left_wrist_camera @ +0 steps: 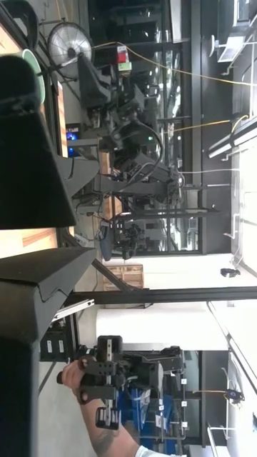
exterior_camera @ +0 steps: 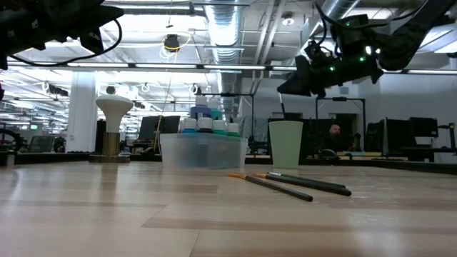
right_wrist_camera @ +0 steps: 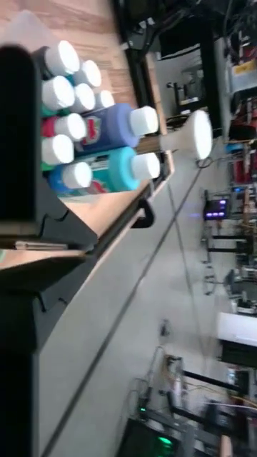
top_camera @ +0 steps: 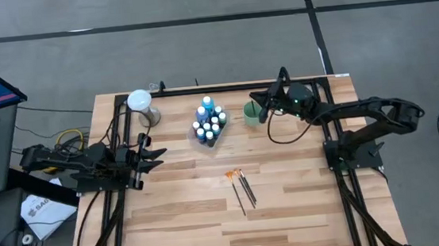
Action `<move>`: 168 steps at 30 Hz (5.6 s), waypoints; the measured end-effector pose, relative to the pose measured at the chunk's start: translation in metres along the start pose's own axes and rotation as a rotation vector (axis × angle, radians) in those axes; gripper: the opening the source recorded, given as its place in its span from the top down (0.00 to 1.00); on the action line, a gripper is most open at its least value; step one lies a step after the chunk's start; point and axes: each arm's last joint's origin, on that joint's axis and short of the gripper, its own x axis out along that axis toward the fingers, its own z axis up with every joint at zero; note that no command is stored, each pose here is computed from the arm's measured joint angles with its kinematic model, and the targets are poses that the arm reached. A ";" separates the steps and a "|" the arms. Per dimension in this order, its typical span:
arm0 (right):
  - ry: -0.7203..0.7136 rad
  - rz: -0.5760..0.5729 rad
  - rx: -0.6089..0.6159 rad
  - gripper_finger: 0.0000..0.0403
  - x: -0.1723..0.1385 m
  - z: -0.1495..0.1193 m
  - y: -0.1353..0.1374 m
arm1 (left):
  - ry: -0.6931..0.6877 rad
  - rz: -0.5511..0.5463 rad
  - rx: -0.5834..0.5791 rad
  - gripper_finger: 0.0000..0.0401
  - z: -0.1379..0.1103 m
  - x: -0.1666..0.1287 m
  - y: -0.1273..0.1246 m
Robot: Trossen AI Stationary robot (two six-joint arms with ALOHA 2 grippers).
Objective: Pick & Place Paint Supplies
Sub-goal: Put the right black paint brush into the green cup, then put the left orange paint brush into the green cup
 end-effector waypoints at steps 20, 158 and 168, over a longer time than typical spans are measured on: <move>0.537 0.001 0.101 0.43 -0.017 0.074 0.074 | 0.000 0.000 0.000 1.00 0.000 0.000 0.000; 0.176 -0.306 -0.201 1.00 -0.024 0.186 0.091 | -0.014 0.000 0.000 1.00 0.001 0.001 0.000; -0.013 -0.346 -0.211 1.00 -0.015 0.096 0.033 | -0.015 0.001 0.000 1.00 0.001 0.001 0.000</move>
